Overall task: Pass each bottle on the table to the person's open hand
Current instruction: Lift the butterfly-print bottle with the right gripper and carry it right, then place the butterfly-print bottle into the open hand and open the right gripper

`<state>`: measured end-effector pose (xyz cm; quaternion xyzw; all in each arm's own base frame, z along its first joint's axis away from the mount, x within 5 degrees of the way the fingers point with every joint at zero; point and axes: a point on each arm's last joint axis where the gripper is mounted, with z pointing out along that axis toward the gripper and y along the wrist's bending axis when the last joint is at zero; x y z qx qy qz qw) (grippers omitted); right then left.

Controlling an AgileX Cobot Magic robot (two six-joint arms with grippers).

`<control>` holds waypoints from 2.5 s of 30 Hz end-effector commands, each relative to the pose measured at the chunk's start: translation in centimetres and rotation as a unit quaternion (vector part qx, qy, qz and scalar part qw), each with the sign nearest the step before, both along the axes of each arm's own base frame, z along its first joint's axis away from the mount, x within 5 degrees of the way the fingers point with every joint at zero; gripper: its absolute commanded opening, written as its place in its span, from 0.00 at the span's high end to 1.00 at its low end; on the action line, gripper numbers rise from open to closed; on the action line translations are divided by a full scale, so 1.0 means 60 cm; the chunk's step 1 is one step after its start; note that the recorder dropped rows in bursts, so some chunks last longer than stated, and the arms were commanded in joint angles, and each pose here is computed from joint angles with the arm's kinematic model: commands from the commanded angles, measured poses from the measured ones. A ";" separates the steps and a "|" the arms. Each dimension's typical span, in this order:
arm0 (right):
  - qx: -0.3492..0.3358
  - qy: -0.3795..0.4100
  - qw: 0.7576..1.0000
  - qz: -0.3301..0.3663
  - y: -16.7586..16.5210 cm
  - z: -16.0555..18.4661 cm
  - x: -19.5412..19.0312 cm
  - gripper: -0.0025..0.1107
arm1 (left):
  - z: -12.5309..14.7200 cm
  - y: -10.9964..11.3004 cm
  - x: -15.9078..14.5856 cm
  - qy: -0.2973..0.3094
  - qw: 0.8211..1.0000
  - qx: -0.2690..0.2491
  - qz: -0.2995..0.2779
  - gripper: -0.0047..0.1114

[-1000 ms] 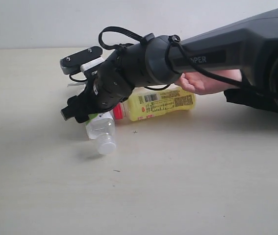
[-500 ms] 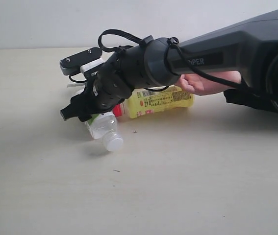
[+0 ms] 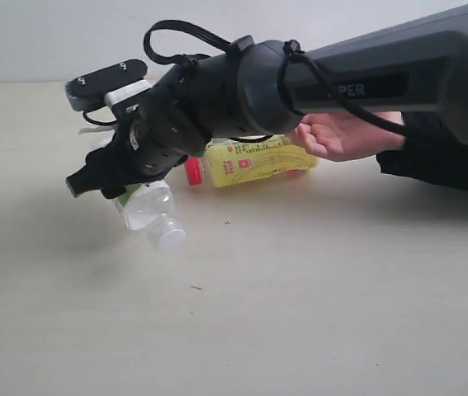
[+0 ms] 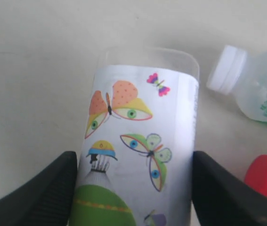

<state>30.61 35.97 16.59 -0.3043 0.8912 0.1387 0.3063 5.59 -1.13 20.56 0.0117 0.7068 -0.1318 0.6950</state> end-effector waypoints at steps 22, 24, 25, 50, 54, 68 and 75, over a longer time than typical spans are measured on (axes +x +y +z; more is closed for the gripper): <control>-0.017 -0.092 0.996 -0.012 -0.195 0.280 -0.178 0.98 | 0.001 0.000 -0.001 -0.003 1.000 -0.003 0.001 0.96; -0.026 -0.093 0.995 -0.027 -0.229 0.297 -0.186 0.98 | 0.001 0.000 -0.001 -0.003 1.000 -0.003 0.001 0.96; -0.028 -0.092 0.995 -0.035 -0.243 0.302 -0.189 0.98 | 0.001 0.000 -0.001 -0.003 1.000 -0.003 0.001 0.96; -0.120 -0.028 0.987 -0.106 -0.369 0.156 -0.147 0.98 | 0.001 0.000 -0.001 -0.003 1.000 -0.003 0.001 0.96; -0.111 -0.022 0.988 -0.109 -0.356 0.118 -0.113 0.98 | 0.001 0.000 -0.001 -0.003 1.000 -0.003 0.001 0.96; -0.081 -0.015 0.988 -0.133 -0.358 0.068 -0.065 0.98 | 0.001 0.000 -0.001 -0.003 1.000 -0.003 0.001 0.96; -0.083 -0.006 0.987 -0.136 -0.356 0.059 -0.063 0.98 | 0.001 0.000 -0.001 -0.003 1.000 -0.003 0.001 0.96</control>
